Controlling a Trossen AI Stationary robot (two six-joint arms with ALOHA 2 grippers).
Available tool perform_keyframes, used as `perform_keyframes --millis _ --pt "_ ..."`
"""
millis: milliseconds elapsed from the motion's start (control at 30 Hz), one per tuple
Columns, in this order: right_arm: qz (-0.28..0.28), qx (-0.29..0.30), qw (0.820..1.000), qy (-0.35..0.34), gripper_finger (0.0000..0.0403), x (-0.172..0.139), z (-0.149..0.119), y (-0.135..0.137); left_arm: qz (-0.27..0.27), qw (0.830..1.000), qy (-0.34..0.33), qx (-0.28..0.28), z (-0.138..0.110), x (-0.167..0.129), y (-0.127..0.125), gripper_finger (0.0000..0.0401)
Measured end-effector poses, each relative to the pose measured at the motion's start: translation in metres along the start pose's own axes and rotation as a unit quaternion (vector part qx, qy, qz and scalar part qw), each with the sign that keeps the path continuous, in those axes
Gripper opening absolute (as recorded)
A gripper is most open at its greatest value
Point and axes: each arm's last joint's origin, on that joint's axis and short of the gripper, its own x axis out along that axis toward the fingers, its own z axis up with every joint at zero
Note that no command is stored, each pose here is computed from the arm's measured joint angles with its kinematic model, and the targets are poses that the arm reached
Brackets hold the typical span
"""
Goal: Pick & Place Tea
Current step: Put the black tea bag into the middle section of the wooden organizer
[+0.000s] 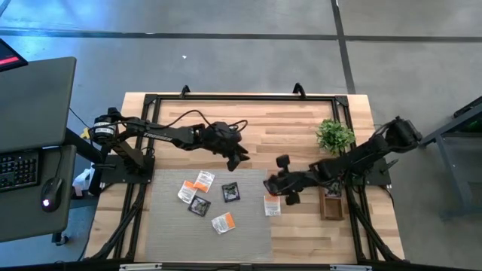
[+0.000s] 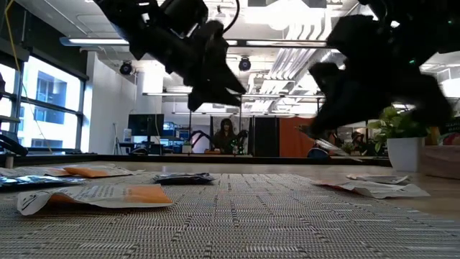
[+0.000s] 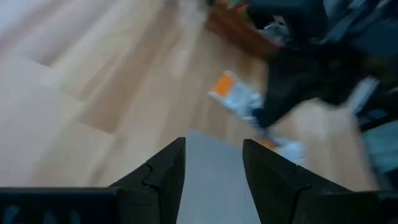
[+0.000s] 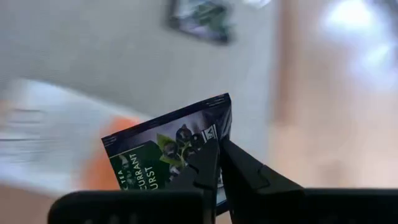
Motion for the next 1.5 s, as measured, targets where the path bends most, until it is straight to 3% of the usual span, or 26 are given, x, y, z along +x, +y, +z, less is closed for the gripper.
perform_keyframes --millis 133,367,500,633,800,1333,1500 --pt "-0.062 -0.089 0.994 -0.005 0.0007 0.005 0.003 -0.012 -0.025 0.999 0.0 -0.048 0.001 0.0 -0.002 0.0159" --pt "-0.086 -0.088 0.992 -0.024 0.0008 0.011 0.002 -0.037 -0.044 0.998 -0.007 -0.049 -0.002 0.011 -0.004 0.0159" --pt "-0.068 -0.103 0.992 -0.03 0.0006 0.014 -0.001 -0.045 -0.091 0.995 -0.017 -0.041 -0.001 0.016 -0.009 0.0159" --pt "-0.084 -0.106 0.99 -0.037 0.0002 0.015 -0.001 -0.053 -0.071 0.996 -0.001 -0.053 -0.012 0.029 0.0 0.0159" --pt "-0.09 -0.104 0.99 -0.035 0.0006 0.016 -0.003 -0.058 -0.084 0.995 -0.028 -0.041 -0.006 0.03 -0.002 0.0159" --pt "-0.125 -0.128 0.981 -0.075 0.0002 0.014 0.006 -0.067 -0.044 0.997 -0.042 -0.036 -0.009 0.035 0.005 0.0158" --pt "-0.128 -0.134 0.98 -0.076 0.0006 0.014 0.006 -0.067 -0.042 0.998 -0.042 -0.035 -0.009 0.035 0.005 0.0128"
